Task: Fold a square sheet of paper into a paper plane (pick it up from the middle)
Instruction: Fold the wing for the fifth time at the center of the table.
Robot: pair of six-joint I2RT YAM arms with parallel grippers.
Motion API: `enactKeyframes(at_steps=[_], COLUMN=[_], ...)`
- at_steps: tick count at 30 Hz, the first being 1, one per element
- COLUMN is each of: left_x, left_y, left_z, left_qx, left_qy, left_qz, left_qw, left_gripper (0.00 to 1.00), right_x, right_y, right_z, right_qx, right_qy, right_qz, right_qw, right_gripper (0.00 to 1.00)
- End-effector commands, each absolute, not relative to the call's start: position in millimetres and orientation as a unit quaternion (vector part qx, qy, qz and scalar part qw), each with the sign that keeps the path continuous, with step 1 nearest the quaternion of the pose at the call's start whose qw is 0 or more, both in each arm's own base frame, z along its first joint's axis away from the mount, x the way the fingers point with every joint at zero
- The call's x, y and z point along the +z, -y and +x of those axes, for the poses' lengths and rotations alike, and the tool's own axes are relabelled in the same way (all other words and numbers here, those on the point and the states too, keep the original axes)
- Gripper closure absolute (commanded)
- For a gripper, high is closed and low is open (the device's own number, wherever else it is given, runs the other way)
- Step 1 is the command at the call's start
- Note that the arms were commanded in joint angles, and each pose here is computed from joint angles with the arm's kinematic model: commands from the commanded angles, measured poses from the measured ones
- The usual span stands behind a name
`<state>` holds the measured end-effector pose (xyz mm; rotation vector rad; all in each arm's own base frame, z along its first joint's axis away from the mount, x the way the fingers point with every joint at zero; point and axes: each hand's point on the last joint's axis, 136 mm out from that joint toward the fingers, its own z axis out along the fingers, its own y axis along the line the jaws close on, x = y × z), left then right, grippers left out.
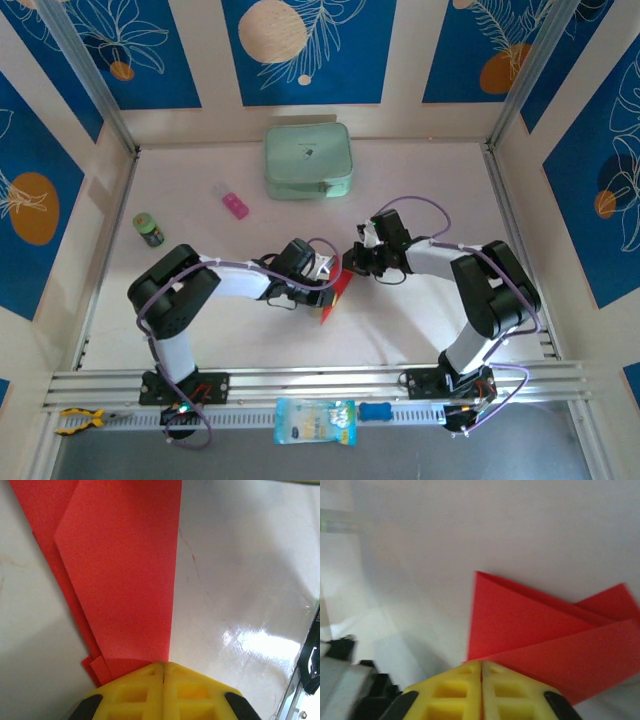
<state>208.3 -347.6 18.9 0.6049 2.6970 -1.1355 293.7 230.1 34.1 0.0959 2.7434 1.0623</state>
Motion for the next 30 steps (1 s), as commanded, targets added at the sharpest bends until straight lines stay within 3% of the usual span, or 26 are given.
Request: enactKeyframes(at_steps=[1,8,16,26,30], left_x=[-17,35,51,39,13], left_y=[305,328,356,371,354], left_z=[171,186,206,211,205], left_qx=[-0.301,-0.345,-0.374,-0.38,-0.337], left_qy=[-0.938,-0.919,-0.907,-0.904,-0.922], left_qz=[0.169,0.188,0.19,0.195,0.188], left_qw=[-0.022,0.013,0.026,0.005,-0.012], left_gripper=[1.0,0.99,0.94,0.89,0.89], right_x=[3,-3,-5,-6,-6], right_y=[-210,-204,-203,-203,-203], right_z=[283,280,277,276,276], right_qx=[0.319,0.328,0.324,0.325,0.324], right_qy=[-0.943,-0.94,-0.942,-0.941,-0.942], right_qz=[0.07,0.078,0.08,0.081,0.082], right_qw=[0.064,0.05,0.045,0.04,0.04], right_gripper=[0.96,0.97,0.96,0.96,0.96])
